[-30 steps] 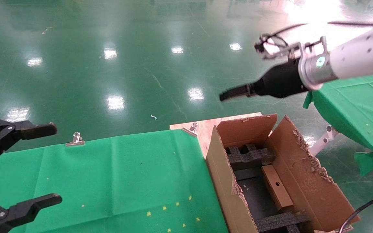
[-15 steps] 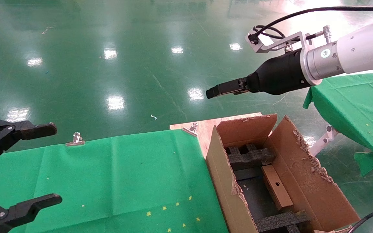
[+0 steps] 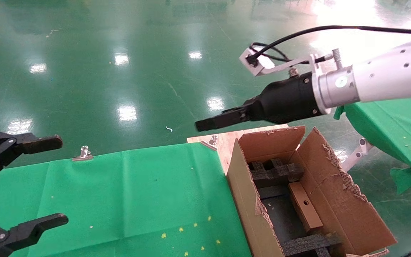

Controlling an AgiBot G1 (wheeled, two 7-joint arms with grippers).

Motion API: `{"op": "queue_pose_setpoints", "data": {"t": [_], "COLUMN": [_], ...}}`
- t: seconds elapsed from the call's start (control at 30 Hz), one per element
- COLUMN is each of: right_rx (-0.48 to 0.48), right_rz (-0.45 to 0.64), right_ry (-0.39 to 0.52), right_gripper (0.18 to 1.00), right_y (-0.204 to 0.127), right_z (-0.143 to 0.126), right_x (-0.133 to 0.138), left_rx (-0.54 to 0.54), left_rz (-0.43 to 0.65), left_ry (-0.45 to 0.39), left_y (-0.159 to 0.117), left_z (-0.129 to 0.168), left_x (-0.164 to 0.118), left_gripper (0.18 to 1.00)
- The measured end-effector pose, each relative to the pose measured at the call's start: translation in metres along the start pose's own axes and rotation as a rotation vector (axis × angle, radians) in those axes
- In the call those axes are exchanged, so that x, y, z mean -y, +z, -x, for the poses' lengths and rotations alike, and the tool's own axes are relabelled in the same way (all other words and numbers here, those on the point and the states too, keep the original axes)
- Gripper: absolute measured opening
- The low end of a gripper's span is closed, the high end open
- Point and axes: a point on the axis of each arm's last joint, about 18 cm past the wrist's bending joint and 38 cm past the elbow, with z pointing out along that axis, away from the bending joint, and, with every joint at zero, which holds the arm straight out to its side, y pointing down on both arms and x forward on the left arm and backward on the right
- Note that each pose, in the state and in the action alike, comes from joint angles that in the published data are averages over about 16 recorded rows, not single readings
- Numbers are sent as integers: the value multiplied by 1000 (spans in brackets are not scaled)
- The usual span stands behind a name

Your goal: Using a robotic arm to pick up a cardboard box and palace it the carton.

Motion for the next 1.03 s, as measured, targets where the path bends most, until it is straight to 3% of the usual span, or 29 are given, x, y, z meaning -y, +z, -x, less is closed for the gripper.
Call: {"op": "queue_pose_setpoints", "data": {"t": [0.63,1.03], "right_rx": [316,410], "right_rz": [-137,-239], "right_ry": [-253,-374], "right_gripper": [1001,1001], "right_y": [11,2], "right_z": [49,65], "right_x": [-34,-49], "left_rx": [0,0], "left_rz": [0,0], "left_ry": [0,0], "left_y": [0,0], "left_z": [0,0], "left_x": [0,0], "left_gripper": [1001,1001]}}
